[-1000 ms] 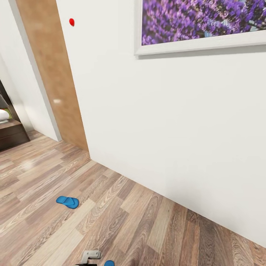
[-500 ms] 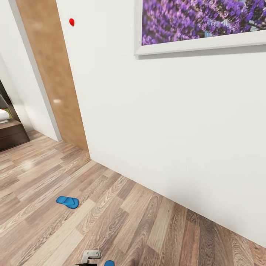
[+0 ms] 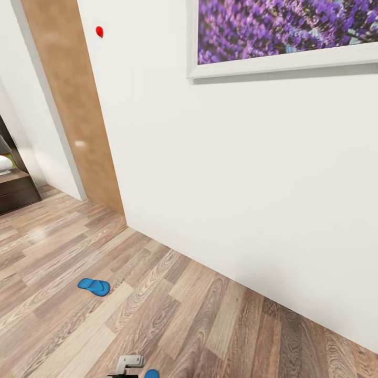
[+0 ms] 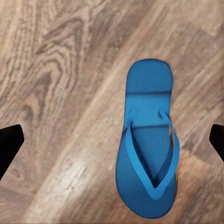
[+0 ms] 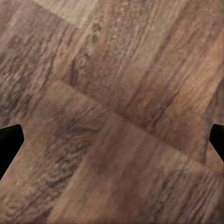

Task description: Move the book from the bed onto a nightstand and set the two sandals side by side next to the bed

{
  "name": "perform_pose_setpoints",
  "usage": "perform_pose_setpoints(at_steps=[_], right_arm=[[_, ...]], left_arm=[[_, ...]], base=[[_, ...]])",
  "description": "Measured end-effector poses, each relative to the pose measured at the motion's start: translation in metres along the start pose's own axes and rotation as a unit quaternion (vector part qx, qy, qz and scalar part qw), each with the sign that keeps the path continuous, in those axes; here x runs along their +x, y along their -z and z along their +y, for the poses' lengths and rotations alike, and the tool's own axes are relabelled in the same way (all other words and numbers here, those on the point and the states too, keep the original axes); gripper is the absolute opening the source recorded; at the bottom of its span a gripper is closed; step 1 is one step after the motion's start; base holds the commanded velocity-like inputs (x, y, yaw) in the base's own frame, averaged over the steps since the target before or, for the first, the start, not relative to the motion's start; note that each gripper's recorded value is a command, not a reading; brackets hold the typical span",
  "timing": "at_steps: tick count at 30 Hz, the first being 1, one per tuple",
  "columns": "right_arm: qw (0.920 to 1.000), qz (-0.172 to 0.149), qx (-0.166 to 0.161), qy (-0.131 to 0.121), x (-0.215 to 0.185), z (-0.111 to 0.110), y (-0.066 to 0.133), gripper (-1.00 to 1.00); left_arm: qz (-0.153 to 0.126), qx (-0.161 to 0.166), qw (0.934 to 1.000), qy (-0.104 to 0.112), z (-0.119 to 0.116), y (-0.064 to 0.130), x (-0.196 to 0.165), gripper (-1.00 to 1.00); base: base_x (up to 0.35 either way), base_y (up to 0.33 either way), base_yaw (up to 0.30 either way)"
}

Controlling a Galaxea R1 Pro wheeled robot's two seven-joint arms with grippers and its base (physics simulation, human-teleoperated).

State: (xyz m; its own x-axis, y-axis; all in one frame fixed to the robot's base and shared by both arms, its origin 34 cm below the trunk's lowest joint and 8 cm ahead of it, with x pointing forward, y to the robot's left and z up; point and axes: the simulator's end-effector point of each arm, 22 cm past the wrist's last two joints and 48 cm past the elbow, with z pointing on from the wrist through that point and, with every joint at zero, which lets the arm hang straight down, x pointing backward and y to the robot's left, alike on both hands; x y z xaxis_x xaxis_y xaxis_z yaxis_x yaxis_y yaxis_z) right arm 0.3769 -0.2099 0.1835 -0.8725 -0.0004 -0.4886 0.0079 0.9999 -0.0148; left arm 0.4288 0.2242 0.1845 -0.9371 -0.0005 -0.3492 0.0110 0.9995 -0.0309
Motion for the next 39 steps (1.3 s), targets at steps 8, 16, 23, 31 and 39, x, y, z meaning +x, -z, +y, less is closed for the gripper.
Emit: perform_pose_setpoints(at_steps=[8,16,23,31,39], right_arm=[[1.0000,0.000,0.000,0.000,0.0001,0.0002,0.0000,1.00],[1.0000,0.000,0.000,0.000,0.0001,0.0003,0.0000,1.00],[1.0000,0.000,-0.001,0.000,0.0001,0.0004,0.0000,1.00],[1.0000,0.000,-0.001,0.000,0.0005,0.0004,0.0001,1.00],[1.0000,0.000,-0.001,0.000,0.0004,0.0005,0.0000,1.00]], left_arm=[[0.000,0.002,1.0000,0.000,-0.0013,0.0000,-0.0001,1.00],[-0.001,0.002,1.0000,0.000,-0.0012,0.0000,-0.0003,1.00],[0.000,0.003,1.0000,0.000,-0.0013,0.0000,-0.0002,1.00],[0.000,0.004,1.0000,0.000,-0.0023,0.0000,0.0000,1.00],[0.000,0.004,1.0000,0.000,-0.0023,0.0000,-0.0001,1.00]], base=[[-0.001,-0.013,0.000],[0.000,-0.004,0.000],[0.000,-0.001,0.000],[0.000,-0.074,0.000],[0.000,-0.043,0.000]])
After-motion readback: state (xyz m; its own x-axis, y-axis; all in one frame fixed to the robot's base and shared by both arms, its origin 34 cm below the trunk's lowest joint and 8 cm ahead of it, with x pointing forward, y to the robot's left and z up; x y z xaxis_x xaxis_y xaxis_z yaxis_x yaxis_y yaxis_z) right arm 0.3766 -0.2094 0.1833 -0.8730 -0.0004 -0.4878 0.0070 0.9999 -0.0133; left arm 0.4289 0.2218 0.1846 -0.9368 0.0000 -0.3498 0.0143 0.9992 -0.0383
